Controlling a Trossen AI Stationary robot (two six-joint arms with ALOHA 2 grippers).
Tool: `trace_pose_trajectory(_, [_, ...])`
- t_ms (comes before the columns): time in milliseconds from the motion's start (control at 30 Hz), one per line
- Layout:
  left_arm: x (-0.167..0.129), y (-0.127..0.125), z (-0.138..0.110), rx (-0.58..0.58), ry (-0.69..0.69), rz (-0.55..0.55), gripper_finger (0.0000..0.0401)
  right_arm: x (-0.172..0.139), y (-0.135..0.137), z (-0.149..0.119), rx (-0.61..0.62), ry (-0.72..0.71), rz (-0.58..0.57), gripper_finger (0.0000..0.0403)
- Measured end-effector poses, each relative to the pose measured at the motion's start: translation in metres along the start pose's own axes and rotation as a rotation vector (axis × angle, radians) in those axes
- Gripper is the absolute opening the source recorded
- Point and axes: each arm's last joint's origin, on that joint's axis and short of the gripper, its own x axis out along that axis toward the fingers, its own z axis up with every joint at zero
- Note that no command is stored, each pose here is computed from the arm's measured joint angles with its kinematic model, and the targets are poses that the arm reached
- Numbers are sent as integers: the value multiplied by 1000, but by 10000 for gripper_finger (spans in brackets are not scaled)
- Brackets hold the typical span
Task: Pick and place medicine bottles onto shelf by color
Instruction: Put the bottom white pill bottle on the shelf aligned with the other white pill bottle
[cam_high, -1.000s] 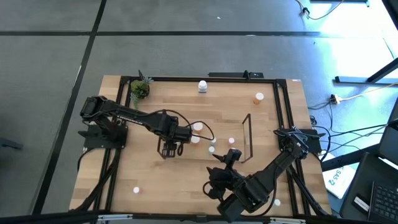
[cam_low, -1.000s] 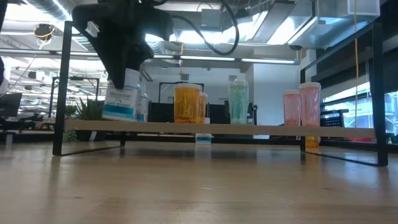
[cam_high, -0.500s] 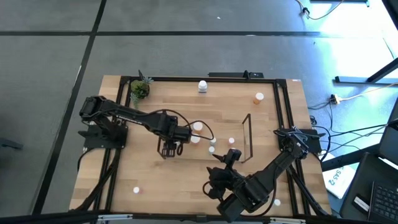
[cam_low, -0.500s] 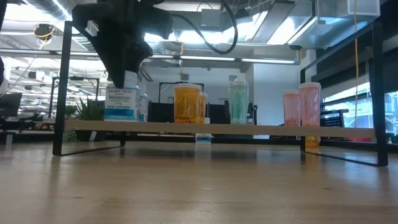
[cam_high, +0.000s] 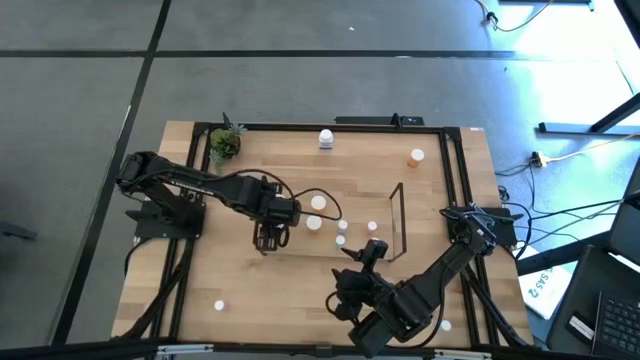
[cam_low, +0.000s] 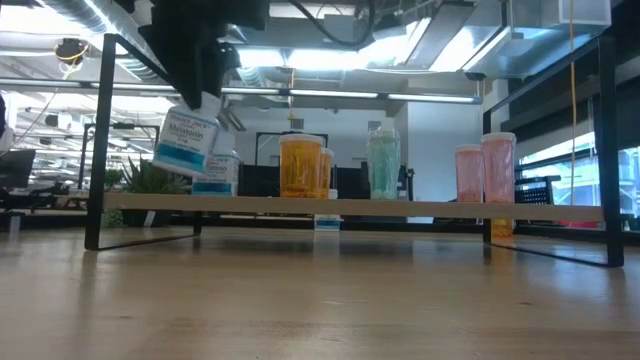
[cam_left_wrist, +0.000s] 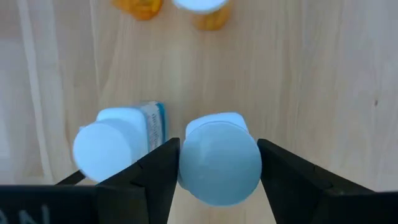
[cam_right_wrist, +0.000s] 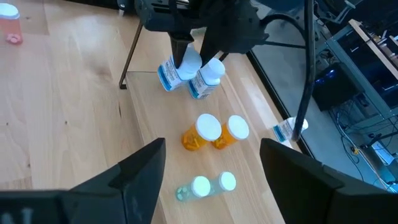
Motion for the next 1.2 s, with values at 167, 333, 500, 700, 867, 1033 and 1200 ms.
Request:
trace_pose_trajectory(167, [1, -1, 0, 10, 4, 1, 205, 0, 0, 0, 19, 0, 0, 264])
trace_pose_trajectory(333, [3, 0, 1, 9, 1, 20, 205, 0, 0, 0, 23, 0, 0, 264])
trace_pose_trajectory(500, [3, 0, 2, 9, -1, 26, 205, 0, 0, 0, 23, 0, 0, 264])
trace_pose_trajectory(700, [4, 0, 2, 17, -12, 25, 205, 0, 0, 0, 23, 0, 0, 264])
trace_pose_trajectory(867, [16, -1, -5, 17, 27, 31, 205, 0, 0, 0, 23, 0, 0, 264])
trace_pose_trajectory(1033, [23, -2, -8, 15, 31, 32, 205, 0, 0, 0, 22, 0, 0, 264])
trace_pose_trajectory(1200, [23, -2, -6, 24, 13, 29, 205, 0, 0, 0, 21, 0, 0, 264])
